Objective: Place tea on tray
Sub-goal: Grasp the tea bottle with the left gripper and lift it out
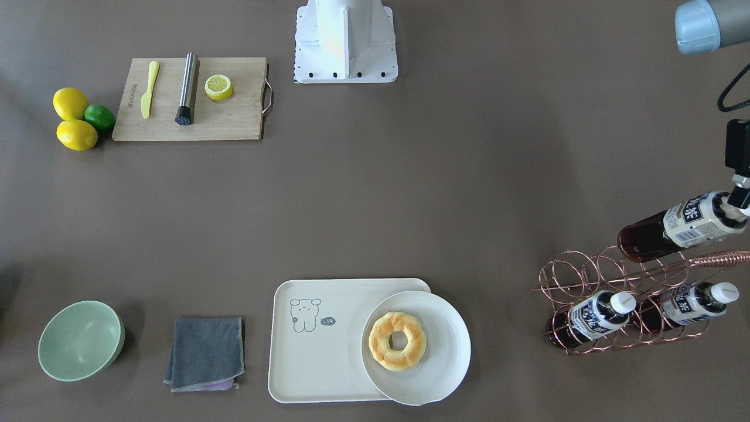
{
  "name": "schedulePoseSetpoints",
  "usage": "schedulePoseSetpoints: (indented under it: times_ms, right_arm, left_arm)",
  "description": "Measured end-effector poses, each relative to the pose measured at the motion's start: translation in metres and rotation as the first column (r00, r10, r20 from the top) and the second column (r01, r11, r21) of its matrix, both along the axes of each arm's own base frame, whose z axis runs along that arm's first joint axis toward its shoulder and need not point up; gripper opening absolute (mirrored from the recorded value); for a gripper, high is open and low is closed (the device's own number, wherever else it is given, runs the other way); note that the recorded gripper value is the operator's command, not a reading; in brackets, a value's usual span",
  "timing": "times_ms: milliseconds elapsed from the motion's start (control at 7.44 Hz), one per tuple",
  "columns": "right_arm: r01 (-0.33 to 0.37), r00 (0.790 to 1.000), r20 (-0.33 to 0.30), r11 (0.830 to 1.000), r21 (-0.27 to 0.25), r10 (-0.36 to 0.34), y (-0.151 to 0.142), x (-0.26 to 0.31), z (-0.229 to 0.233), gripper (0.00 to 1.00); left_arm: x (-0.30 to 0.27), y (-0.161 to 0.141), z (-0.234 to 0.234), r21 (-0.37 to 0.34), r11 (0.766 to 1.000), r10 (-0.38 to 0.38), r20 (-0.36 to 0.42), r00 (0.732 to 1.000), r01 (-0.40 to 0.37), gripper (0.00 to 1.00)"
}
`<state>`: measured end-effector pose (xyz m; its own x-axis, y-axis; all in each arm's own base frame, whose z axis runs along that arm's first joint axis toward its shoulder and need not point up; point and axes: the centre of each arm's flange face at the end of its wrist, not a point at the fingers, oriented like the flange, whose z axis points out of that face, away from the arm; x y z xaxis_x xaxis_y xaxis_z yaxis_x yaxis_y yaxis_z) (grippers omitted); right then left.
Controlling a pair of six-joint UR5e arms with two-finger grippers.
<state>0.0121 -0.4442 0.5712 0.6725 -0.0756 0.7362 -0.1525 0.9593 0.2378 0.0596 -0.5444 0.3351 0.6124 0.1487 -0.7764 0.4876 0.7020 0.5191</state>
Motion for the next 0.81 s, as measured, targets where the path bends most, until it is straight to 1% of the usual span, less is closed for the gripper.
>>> schedulePoseSetpoints:
  times_ms: [269, 403, 537, 806]
  right_arm:
    - [0.001, 1.000, 0.000, 1.000, 0.000, -0.001, 0.000, 0.000, 0.000, 1.00]
    - [0.002, 1.000, 0.000, 1.000, 0.000, -0.002, 0.000, -0.001, 0.000, 1.00]
    - [0.003, 1.000, 0.000, 1.000, 0.001, -0.003, 0.000, -0.001, 0.000, 1.00]
    - [0.003, 1.000, 0.000, 1.000, 0.002, -0.003, 0.000, -0.001, 0.000, 1.00]
  left_arm:
    - [0.002, 0.012, -0.024, 0.023, 1.000, 0.022, -0.002, 1.000, -0.022, 0.00]
    - [0.025, 0.020, -0.041, 0.069, 0.995, 0.074, 0.011, 0.997, -0.074, 0.00]
    - [0.059, 0.029, -0.065, 0.139, 0.982, 0.124, 0.028, 0.992, -0.126, 0.00]
    - [0.148, 0.055, -0.113, 0.250, 0.946, 0.202, 0.040, 0.979, -0.205, 0.00]
